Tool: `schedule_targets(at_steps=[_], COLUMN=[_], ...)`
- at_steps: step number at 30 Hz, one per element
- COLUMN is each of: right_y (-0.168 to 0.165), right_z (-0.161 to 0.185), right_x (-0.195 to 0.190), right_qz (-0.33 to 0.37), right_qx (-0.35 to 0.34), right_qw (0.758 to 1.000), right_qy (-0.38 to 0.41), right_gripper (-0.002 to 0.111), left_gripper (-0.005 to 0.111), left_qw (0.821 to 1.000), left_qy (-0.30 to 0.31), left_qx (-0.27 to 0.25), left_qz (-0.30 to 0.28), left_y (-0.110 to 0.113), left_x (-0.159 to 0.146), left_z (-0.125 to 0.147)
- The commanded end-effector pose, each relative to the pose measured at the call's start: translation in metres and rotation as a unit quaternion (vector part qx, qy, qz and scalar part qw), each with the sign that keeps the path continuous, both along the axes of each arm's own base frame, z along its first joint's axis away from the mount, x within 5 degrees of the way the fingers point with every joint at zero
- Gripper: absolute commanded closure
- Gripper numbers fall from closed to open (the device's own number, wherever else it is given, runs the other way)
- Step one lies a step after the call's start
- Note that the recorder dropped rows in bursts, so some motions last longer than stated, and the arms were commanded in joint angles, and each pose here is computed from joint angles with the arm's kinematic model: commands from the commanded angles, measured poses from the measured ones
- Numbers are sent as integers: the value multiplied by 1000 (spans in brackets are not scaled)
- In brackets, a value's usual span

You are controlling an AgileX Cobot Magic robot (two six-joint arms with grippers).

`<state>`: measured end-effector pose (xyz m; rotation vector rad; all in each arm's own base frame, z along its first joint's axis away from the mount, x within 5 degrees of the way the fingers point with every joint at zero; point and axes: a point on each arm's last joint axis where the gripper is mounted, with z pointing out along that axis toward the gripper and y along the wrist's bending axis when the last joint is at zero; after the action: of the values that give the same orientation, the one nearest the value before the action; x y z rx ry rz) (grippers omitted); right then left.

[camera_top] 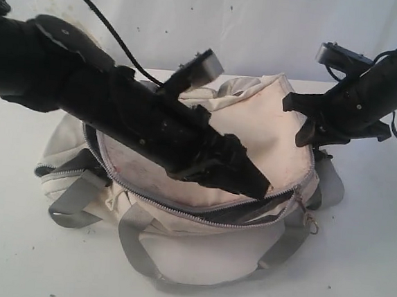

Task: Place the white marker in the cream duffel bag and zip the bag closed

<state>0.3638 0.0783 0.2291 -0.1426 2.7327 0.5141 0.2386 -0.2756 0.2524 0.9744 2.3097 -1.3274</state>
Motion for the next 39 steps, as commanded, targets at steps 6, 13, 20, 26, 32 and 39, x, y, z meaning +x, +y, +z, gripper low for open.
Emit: schedule_targets(at_steps=[6,13,20,26,32,39], right_y=[1,5,12,13,15,20], right_z=[1,10,17,25,26,31], right_x=[-1,2,3,6,6,6], right_qz=[10,6,-31,-29,-34,-47], right_qx=[14,37,94,104,118,164], right_qw=[1000,999,995,994,992,985], right_qy=[-2,-4,19,11,13,19], right_gripper=[108,108,108,108,108,108], left_gripper=[60,60,60,60,60,60], left_qw=[993,991,989,991,988,986], left_qy=[-65,-57,-90,-75,-55,73], left_qx=[41,42,-4,-15,-5,-51], left_qz=[92,116,118,108,144,138], left_y=[-43,-54,-59,-61,-59,-66], left_x=[-3,-1,3,0,4,-7], left_z=[-38,-58,-53,-52,-54,-45])
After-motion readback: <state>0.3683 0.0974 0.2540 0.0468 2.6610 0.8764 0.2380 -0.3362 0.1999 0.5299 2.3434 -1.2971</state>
